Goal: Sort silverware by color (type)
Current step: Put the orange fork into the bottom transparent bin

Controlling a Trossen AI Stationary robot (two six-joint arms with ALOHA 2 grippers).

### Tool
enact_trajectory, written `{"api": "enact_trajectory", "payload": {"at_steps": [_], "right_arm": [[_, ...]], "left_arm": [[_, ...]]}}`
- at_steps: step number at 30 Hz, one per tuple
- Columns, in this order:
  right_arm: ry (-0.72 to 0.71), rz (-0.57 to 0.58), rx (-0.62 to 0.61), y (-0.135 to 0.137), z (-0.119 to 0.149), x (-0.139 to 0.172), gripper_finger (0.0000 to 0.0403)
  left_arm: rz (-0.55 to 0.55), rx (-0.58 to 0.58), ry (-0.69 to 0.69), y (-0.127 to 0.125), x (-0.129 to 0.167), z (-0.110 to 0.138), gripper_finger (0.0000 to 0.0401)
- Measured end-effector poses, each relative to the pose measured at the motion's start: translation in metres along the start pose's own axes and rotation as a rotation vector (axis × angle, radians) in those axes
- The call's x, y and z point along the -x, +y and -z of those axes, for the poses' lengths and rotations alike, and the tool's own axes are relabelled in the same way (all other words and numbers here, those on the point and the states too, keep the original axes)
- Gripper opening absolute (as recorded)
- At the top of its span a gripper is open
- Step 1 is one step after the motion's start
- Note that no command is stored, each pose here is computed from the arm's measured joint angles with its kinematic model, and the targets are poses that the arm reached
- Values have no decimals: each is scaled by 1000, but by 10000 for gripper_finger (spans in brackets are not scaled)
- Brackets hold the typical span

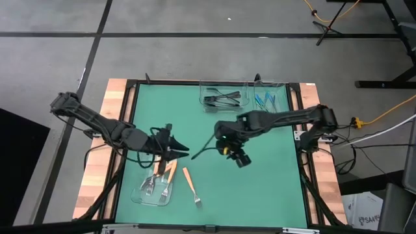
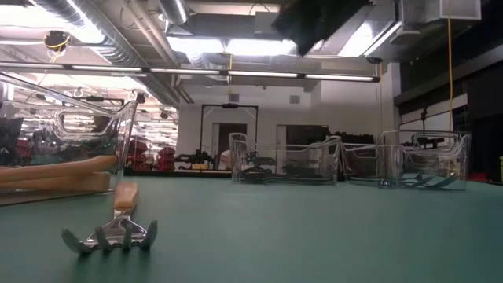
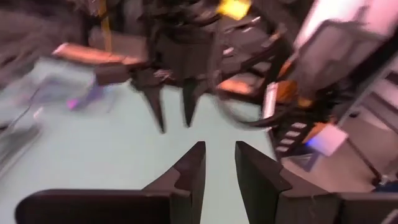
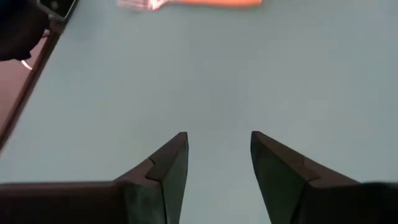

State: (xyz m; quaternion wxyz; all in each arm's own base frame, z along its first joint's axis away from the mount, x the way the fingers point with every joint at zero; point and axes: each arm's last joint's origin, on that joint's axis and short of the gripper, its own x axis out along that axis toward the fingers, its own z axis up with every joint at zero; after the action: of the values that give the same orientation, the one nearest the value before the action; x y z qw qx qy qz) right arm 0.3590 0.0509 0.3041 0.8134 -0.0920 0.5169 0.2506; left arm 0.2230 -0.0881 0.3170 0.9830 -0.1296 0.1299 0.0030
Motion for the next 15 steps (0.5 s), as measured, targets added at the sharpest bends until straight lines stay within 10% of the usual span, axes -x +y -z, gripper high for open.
{"api": "enact_trajectory", "payload": {"at_steps": [15], "right_arm": [[81,183,-141,99,13,48,167]], "left_arm": [[279,-102,-17,-3,-71,6,80]]}}
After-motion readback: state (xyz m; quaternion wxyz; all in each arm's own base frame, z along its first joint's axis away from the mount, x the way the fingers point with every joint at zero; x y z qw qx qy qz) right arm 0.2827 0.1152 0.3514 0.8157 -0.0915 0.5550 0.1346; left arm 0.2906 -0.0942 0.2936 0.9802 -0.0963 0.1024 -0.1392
